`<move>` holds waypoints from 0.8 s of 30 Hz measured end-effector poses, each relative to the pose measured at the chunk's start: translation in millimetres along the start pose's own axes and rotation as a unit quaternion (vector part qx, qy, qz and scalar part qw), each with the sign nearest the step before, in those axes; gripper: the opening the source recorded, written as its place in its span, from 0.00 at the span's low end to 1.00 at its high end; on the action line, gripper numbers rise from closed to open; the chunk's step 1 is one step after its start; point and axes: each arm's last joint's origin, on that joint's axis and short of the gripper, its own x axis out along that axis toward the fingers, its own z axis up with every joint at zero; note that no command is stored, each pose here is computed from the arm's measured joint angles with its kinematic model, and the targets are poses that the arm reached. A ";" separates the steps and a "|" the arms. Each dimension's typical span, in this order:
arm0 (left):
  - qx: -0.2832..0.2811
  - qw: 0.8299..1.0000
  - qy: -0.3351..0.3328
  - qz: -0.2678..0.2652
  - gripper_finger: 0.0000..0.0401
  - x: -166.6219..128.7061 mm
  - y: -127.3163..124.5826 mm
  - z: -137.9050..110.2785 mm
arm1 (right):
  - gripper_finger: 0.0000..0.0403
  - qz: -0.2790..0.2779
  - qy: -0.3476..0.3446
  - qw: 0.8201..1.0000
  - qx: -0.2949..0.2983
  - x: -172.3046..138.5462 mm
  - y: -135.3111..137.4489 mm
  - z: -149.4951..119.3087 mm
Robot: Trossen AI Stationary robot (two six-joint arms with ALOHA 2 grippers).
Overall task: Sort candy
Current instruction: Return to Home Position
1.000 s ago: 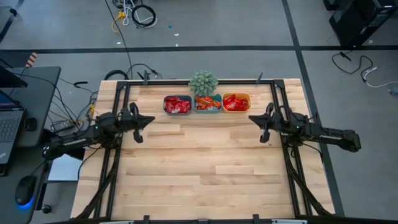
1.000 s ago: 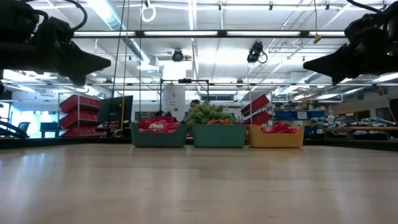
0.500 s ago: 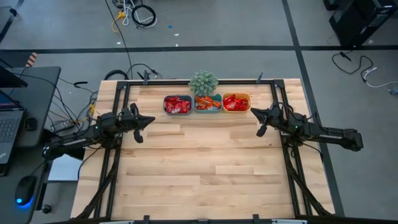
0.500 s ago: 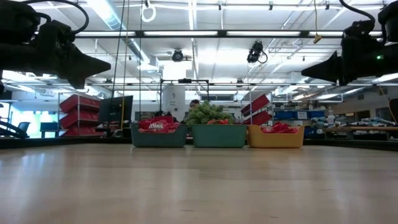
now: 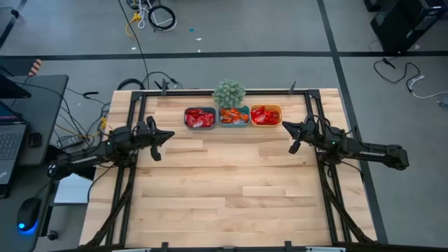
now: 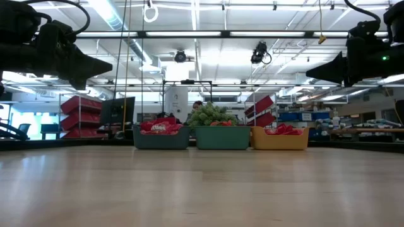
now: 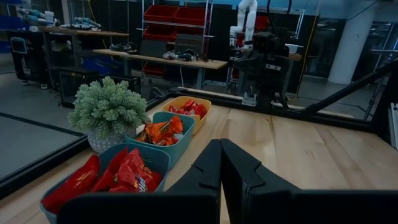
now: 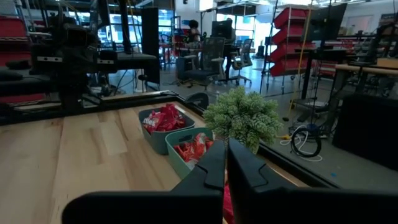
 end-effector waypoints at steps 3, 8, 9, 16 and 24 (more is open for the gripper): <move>0.000 1.000 0.000 0.000 0.02 0.0 0.0 0.0 | 0.01 0.000 0.000 1.000 0.000 0.0 0.0 0.0; 0.001 1.000 0.000 0.000 0.02 0.0 0.0 0.0 | 0.00 0.000 0.000 1.000 0.000 0.0 0.0 0.0; 0.001 1.000 0.000 0.000 0.02 0.0 0.0 0.0 | 0.00 0.000 0.000 1.000 0.000 0.0 0.0 0.0; 0.001 1.000 0.000 0.000 0.02 0.0 0.0 0.0 | 0.01 0.000 0.000 1.000 0.000 0.0 0.0 0.0; 0.001 1.000 0.000 0.000 0.02 0.0 0.0 0.0 | 0.00 0.000 0.000 1.000 0.000 0.0 0.0 0.0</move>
